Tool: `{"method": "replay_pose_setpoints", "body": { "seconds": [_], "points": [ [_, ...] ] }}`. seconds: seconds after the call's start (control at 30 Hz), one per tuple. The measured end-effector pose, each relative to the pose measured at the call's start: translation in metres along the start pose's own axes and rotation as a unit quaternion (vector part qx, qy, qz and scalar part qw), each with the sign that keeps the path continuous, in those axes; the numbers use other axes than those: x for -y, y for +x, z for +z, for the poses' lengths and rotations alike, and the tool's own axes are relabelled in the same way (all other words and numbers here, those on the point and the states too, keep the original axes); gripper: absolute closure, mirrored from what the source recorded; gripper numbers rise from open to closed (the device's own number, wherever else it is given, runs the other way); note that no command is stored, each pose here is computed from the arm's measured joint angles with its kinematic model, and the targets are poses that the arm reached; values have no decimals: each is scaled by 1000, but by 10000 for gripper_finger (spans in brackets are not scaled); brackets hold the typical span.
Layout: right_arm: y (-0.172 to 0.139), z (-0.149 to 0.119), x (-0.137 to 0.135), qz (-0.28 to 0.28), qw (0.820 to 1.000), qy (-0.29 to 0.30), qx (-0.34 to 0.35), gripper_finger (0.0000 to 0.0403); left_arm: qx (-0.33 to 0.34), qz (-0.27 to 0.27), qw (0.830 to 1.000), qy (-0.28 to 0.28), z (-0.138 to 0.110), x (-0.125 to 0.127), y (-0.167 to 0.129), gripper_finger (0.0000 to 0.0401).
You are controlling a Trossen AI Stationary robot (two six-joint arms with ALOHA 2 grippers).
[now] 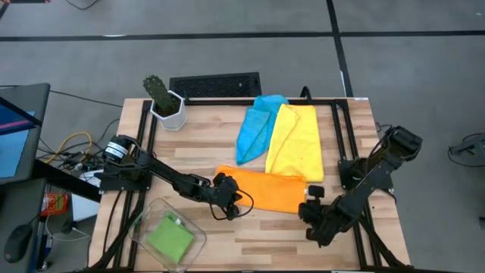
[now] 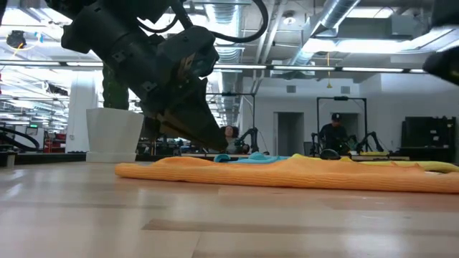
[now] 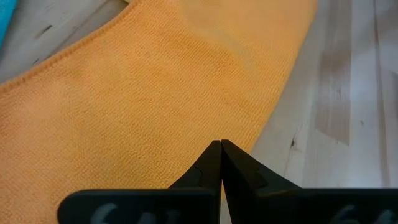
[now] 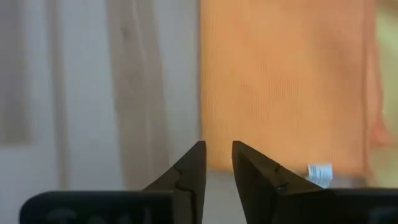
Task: Fold microfiber towels
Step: Fold the orange microfiber towel
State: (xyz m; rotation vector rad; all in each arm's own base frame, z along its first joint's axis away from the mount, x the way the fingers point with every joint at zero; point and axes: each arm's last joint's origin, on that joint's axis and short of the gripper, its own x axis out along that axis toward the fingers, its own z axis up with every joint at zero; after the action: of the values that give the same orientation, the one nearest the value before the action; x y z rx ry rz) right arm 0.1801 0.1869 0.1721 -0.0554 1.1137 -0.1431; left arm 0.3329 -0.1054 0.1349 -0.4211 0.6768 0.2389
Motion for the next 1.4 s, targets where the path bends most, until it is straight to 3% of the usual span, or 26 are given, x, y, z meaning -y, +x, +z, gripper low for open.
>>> {"method": "replay_pose_setpoints", "body": {
  "seconds": [0.13, 0.4, 0.5, 0.67, 0.87, 1.2, 1.27, 1.4],
  "points": [
    [-3, 4, 2, -12, 999, 15, 34, 291, 0, 0, 1000, 0, 0, 0, 0, 401],
    [19, 0, -12, 9, 1000, -12, -8, 210, -2, -2, 1000, -3, 0, 0, 0, 399],
    [30, -7, -15, -9, 999, -15, -30, 183, -2, -1, 1000, -8, 0, 0, 0, 395],
    [43, -11, -17, -34, 998, -24, -44, 174, -3, 0, 1000, -11, 0, 0, 0, 392],
    [50, -13, -19, -38, 998, -2, -56, 218, -4, 1, 1000, -10, -1, 0, 0, 392],
    [41, -10, -12, -22, 997, 12, -69, 382, -3, 2, 1000, -9, -1, -1, 0, 392],
    [35, -7, -10, -12, 998, 4, -61, 392, -3, 2, 1000, -9, -1, -1, 0, 392],
    [23, 1, -1, -3, 999, 3, -48, 374, -7, 5, 1000, -7, -2, -1, 0, 392]
  ]
}}
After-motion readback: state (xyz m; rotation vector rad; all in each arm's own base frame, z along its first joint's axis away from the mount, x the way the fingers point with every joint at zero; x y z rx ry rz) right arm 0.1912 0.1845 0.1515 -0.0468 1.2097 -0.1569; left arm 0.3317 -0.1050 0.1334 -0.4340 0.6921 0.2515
